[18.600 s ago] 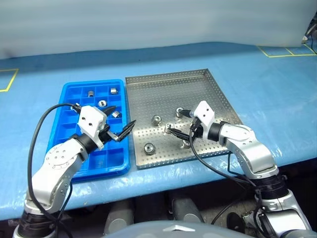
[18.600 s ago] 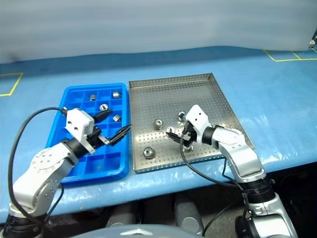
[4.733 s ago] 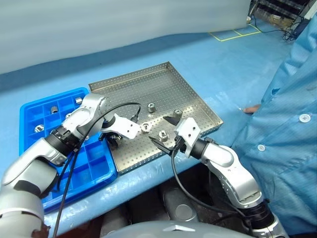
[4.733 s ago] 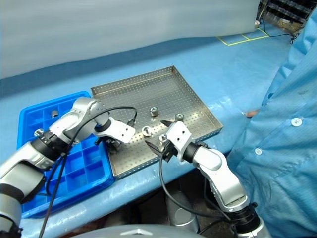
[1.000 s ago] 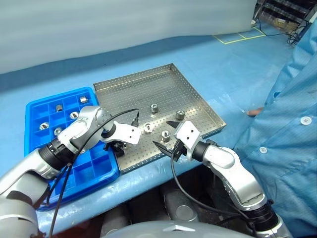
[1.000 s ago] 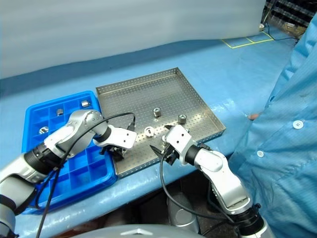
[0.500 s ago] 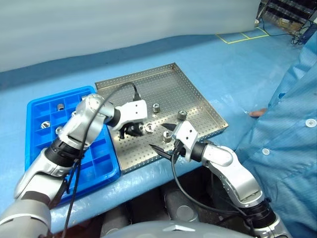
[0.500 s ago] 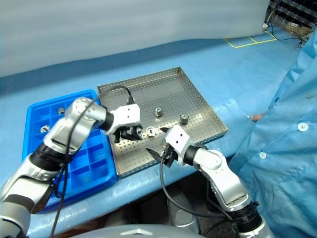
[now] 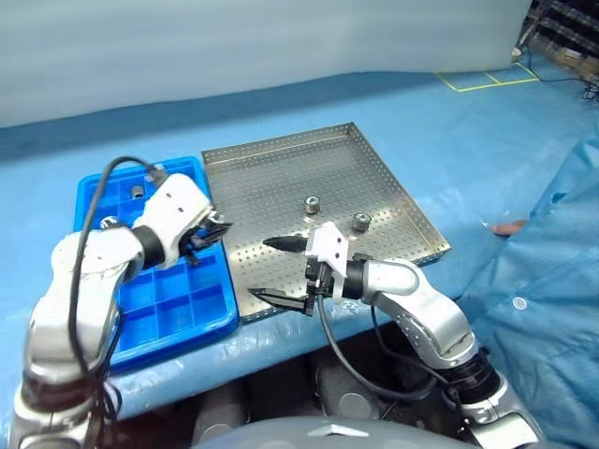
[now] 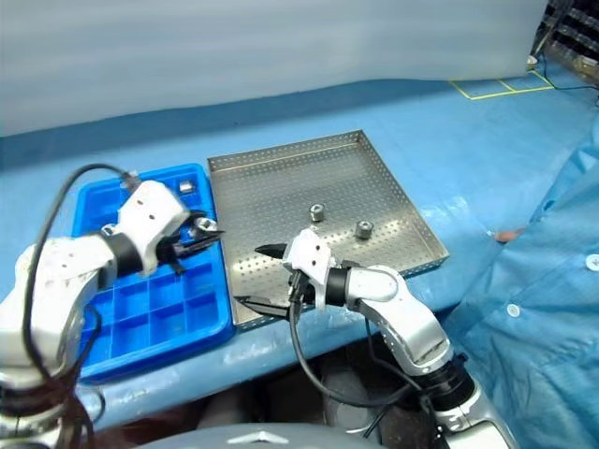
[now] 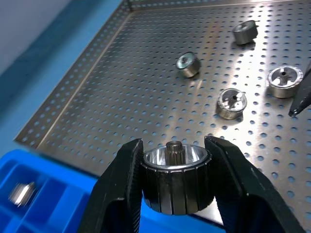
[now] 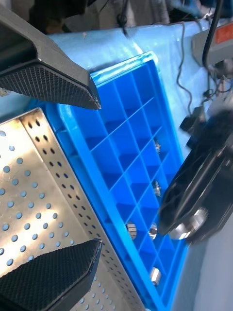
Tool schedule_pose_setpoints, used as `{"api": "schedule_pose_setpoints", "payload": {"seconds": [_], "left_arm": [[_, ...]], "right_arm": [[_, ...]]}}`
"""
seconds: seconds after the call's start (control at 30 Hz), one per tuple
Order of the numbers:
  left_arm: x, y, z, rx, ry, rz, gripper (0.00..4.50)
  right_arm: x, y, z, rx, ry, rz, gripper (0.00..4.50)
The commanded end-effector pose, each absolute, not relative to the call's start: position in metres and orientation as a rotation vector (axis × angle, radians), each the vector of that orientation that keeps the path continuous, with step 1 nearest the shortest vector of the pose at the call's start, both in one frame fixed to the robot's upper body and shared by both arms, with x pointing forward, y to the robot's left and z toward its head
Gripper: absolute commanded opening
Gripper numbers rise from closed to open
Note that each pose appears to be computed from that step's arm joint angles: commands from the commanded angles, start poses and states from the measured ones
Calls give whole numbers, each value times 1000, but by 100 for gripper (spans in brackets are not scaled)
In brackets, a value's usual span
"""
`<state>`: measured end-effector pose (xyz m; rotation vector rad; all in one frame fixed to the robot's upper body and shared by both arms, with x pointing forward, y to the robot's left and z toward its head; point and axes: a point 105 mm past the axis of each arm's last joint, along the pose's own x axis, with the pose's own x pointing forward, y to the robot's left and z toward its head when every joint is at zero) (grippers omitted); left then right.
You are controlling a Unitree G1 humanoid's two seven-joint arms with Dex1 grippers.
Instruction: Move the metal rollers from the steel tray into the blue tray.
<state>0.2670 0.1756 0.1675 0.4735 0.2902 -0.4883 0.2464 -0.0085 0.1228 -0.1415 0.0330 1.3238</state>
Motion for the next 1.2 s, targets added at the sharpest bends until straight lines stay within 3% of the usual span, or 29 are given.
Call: {"api": "schedule_pose_setpoints", "payload": {"seconds": [0.03,0.3,0.5,0.97,1.0,1.17,1.2], "left_arm": [[246,201,179,464,252,-281,171],[224,239,164,452,343,-119,171],[216,236,143,399,406,-132,171],[195,245,126,363,476,-106,171],[196,246,126,360,478,-95,227],[202,241,131,335,438,-98,366],[204,238,134,323,420,-113,366]], "right_arm": [[252,-11,133,-160,-10,1303,450],[262,-15,130,-211,19,1273,450],[263,-15,133,-214,9,1262,450],[266,-19,133,-210,16,1229,450],[265,-18,134,-209,13,1230,450],[266,-18,137,-208,1,1225,450],[266,-19,137,-209,1,1219,450]]}}
